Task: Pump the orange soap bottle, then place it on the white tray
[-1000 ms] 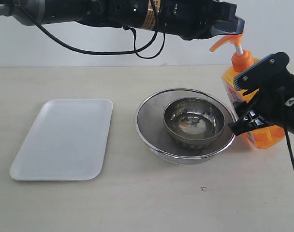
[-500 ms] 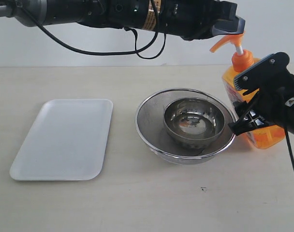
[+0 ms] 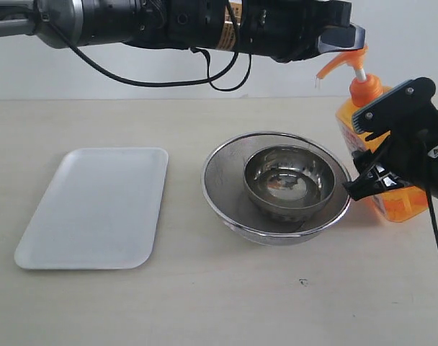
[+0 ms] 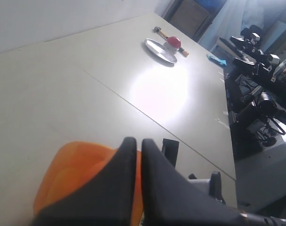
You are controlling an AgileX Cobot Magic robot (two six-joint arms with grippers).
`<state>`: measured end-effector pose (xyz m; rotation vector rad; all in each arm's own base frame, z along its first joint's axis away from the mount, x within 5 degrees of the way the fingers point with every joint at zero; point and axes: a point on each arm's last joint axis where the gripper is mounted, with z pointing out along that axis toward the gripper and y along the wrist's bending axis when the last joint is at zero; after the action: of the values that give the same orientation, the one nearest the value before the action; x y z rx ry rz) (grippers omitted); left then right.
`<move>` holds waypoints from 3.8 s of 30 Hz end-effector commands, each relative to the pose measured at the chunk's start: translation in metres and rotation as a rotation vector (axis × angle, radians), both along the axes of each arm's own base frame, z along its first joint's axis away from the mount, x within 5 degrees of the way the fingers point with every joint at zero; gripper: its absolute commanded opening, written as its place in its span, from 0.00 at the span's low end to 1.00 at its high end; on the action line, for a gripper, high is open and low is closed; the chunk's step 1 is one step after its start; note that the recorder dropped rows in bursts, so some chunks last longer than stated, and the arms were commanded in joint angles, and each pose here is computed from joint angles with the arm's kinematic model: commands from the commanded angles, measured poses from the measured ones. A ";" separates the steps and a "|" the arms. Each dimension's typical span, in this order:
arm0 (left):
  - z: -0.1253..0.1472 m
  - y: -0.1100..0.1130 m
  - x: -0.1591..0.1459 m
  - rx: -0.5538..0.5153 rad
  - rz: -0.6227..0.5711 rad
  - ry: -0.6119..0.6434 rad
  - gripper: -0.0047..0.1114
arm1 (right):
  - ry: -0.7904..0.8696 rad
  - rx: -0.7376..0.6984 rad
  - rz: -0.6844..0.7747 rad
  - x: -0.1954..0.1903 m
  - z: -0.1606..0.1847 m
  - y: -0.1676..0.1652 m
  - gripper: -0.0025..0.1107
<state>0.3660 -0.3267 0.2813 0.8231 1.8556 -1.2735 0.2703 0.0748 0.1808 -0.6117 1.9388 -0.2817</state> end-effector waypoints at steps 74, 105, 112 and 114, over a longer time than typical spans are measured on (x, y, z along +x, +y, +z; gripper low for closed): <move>-0.032 0.000 0.006 0.093 -0.078 0.017 0.08 | -0.082 0.002 0.032 0.002 0.011 0.003 0.02; -0.020 0.025 0.011 0.119 0.024 -0.049 0.08 | -0.081 0.042 0.022 0.003 0.012 0.004 0.02; 0.019 0.049 0.012 0.070 0.069 -0.088 0.08 | -0.073 0.082 -0.008 0.002 0.011 0.003 0.02; 0.029 0.057 0.012 0.057 0.076 -0.104 0.08 | -0.071 0.088 -0.016 0.002 0.011 0.003 0.02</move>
<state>0.3798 -0.2796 0.2940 0.8328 1.8587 -1.1133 0.2708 0.0778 0.1836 -0.5585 1.9166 -0.2203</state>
